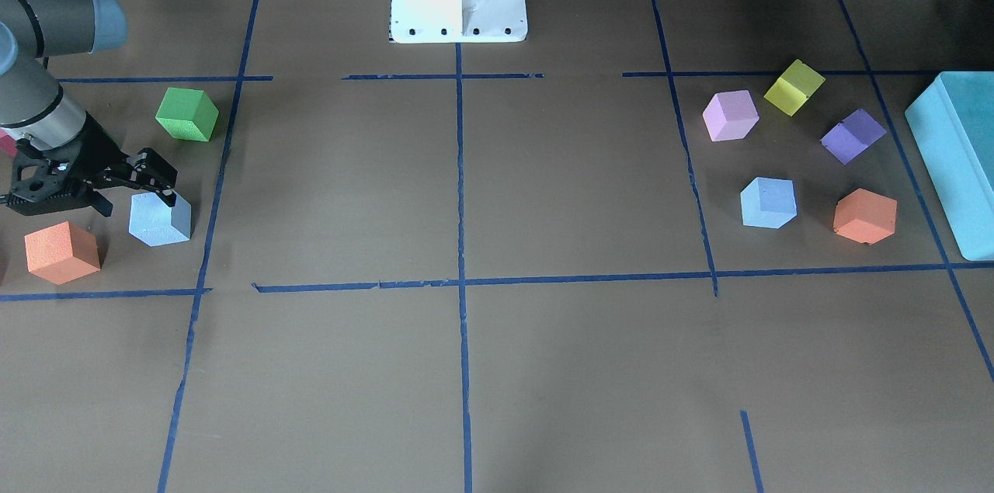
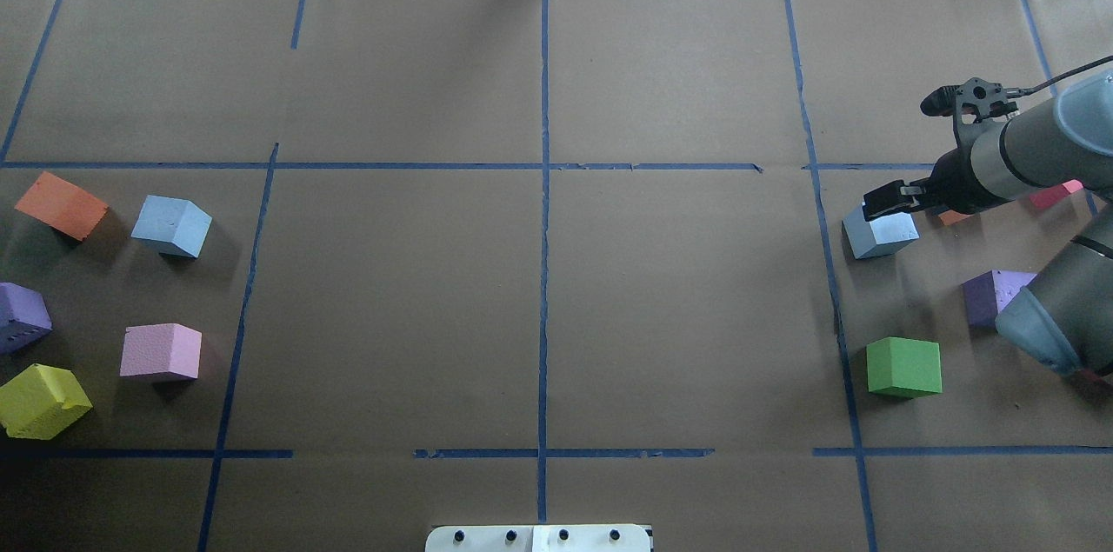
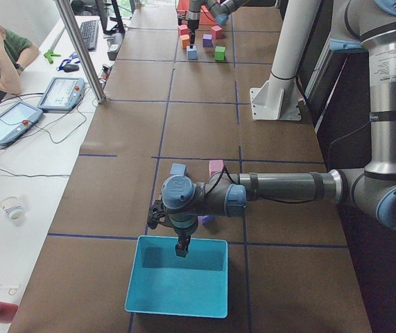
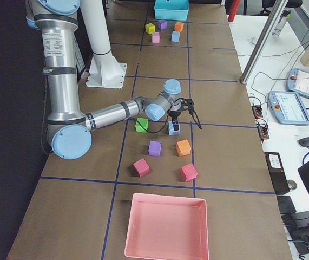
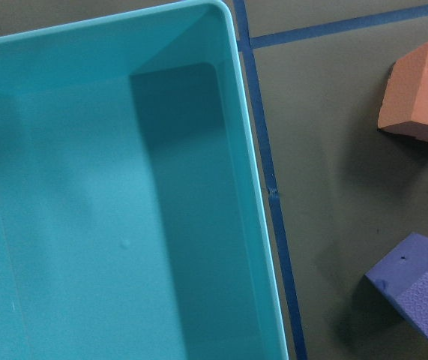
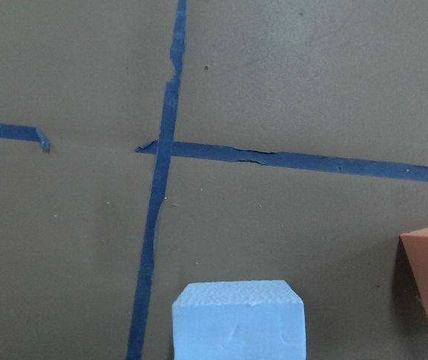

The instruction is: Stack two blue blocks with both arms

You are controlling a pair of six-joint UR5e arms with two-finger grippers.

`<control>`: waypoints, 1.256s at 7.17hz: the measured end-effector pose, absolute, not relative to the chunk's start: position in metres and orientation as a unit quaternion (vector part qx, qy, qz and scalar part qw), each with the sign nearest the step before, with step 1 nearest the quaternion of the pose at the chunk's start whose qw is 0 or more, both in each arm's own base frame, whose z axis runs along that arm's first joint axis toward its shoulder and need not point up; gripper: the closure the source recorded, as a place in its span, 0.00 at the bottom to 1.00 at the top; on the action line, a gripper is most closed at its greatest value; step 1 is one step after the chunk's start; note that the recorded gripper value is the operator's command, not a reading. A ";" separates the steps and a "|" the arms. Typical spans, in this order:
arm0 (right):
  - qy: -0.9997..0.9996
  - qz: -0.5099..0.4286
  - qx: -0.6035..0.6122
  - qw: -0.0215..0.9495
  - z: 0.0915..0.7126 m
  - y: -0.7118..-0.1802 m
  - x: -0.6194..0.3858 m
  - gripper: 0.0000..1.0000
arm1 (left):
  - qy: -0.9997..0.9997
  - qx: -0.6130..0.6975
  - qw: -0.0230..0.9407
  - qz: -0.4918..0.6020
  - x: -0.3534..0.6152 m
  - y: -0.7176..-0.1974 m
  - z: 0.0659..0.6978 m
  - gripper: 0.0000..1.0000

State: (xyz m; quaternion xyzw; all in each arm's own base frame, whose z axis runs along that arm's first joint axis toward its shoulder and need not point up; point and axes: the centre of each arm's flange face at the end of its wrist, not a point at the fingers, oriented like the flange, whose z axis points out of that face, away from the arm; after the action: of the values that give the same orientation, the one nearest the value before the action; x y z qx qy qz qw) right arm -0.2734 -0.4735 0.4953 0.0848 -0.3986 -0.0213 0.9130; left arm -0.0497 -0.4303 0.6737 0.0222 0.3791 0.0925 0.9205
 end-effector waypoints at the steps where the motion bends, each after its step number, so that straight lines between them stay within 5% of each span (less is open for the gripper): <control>1: -0.395 -0.024 0.082 0.915 0.500 -0.473 -0.278 0.00 | 0.379 0.022 0.920 0.092 -0.050 -0.430 0.674 0.00; 5: -0.382 -0.038 0.058 0.922 0.526 -0.465 -0.303 0.03 | 0.379 0.021 0.920 0.092 -0.050 -0.430 0.674 0.00; 6: -0.380 -0.040 0.054 0.922 0.529 -0.464 -0.308 0.49 | 0.379 0.021 0.921 0.092 -0.050 -0.429 0.675 0.00; 7: -0.380 -0.041 0.052 0.923 0.531 -0.464 -0.310 0.61 | 0.379 0.020 0.921 0.092 -0.050 -0.429 0.675 0.00; 9: -0.387 -0.043 0.056 0.920 0.519 -0.469 -0.315 0.62 | 0.379 0.020 0.921 0.092 -0.050 -0.429 0.676 0.00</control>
State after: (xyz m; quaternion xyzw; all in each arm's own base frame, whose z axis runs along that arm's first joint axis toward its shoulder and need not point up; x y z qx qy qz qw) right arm -0.3152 -0.4685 0.5195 0.0565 -0.3865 -0.0428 0.9196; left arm -0.0498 -0.4293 0.6760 0.0199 0.3793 0.0916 0.9205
